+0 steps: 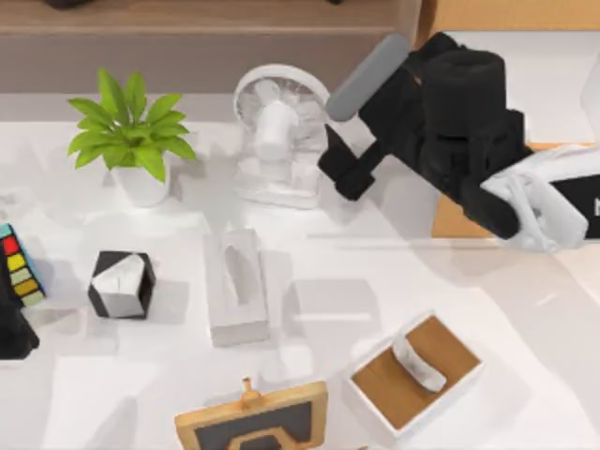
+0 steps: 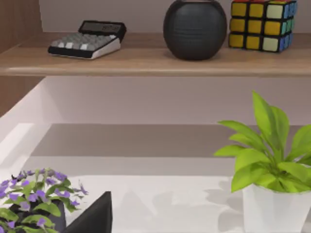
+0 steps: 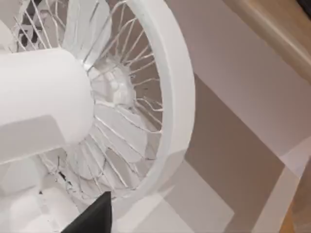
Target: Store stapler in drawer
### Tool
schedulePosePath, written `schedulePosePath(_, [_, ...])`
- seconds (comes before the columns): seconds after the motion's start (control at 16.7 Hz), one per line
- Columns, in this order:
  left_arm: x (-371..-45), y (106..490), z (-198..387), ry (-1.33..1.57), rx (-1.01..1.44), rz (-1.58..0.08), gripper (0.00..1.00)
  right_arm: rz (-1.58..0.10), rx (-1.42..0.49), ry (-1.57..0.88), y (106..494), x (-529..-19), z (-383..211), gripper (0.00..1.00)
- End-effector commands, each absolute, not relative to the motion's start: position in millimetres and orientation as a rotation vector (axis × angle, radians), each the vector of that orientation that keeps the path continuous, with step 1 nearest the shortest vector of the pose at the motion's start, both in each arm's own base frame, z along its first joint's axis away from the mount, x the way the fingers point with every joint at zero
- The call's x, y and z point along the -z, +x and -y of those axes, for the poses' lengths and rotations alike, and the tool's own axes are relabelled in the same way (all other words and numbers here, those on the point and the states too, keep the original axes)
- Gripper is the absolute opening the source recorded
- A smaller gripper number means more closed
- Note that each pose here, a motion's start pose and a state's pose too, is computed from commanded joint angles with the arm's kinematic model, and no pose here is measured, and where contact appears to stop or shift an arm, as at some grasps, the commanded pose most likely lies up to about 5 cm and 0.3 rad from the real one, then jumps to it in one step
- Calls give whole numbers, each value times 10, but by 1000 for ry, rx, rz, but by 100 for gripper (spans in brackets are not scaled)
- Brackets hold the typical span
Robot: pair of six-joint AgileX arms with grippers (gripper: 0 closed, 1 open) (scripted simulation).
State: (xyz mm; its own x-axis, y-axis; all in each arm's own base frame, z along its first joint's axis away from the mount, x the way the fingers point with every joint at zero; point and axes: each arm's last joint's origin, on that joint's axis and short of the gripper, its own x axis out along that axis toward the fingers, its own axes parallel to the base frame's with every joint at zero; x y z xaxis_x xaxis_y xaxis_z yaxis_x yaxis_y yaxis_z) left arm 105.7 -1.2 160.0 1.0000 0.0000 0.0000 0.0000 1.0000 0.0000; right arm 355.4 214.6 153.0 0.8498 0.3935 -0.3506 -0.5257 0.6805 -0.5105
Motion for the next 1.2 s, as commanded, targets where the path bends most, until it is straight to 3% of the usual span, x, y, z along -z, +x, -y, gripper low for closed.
schedulePosePath(0.24, [-1600, 1057, 12, 0, 0, 0, 100, -25, -535, -926, 3058, -1163, -2051, 100])
schedulePosePath(0.48, [-1600, 1057, 12, 0, 0, 0, 100, 145, -388, -1223, 2625, -1022, -1608, 100])
schedulePosePath(0.9, [-1600, 1057, 12, 0, 0, 0, 100, 11, -35, -1556, 2278, -878, -773, 100])
schedulePosePath(1.2, [-1600, 1057, 12, 0, 0, 0, 100, -8, 8, -1571, 2275, -892, -713, 100])
